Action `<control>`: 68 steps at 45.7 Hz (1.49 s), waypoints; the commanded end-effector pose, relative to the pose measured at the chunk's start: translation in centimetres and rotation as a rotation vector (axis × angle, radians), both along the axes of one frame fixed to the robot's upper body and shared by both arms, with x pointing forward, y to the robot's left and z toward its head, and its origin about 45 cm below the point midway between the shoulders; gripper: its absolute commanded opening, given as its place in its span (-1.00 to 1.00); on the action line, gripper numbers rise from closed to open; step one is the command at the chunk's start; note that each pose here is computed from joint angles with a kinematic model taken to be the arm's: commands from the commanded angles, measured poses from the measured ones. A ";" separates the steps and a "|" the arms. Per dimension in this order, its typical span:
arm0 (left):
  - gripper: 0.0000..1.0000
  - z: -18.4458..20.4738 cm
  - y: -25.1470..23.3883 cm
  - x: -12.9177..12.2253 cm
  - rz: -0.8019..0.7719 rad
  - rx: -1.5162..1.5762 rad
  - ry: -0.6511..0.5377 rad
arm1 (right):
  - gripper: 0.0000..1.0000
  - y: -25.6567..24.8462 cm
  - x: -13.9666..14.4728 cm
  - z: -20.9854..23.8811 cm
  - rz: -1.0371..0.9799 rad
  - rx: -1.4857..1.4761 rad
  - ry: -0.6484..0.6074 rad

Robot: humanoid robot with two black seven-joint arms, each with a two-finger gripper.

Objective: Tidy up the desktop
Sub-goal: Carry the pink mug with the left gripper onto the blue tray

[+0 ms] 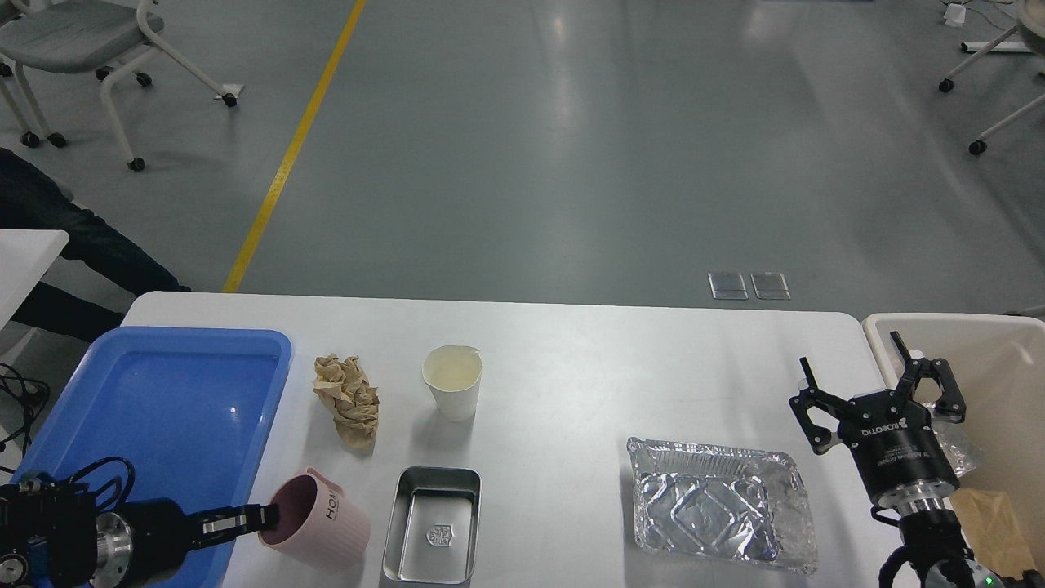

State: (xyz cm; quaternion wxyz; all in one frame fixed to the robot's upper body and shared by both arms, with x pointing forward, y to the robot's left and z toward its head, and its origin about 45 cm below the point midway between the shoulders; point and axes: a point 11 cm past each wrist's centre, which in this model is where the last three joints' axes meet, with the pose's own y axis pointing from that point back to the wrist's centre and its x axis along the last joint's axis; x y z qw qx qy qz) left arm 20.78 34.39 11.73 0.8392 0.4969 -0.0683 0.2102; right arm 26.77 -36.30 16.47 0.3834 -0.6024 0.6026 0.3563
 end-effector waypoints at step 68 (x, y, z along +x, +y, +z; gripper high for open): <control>-1.00 3.1 14.0 1.6 0.166 0.340 -0.025 | 1.00 0.4 0.1 -0.1 0.016 -0.037 0.006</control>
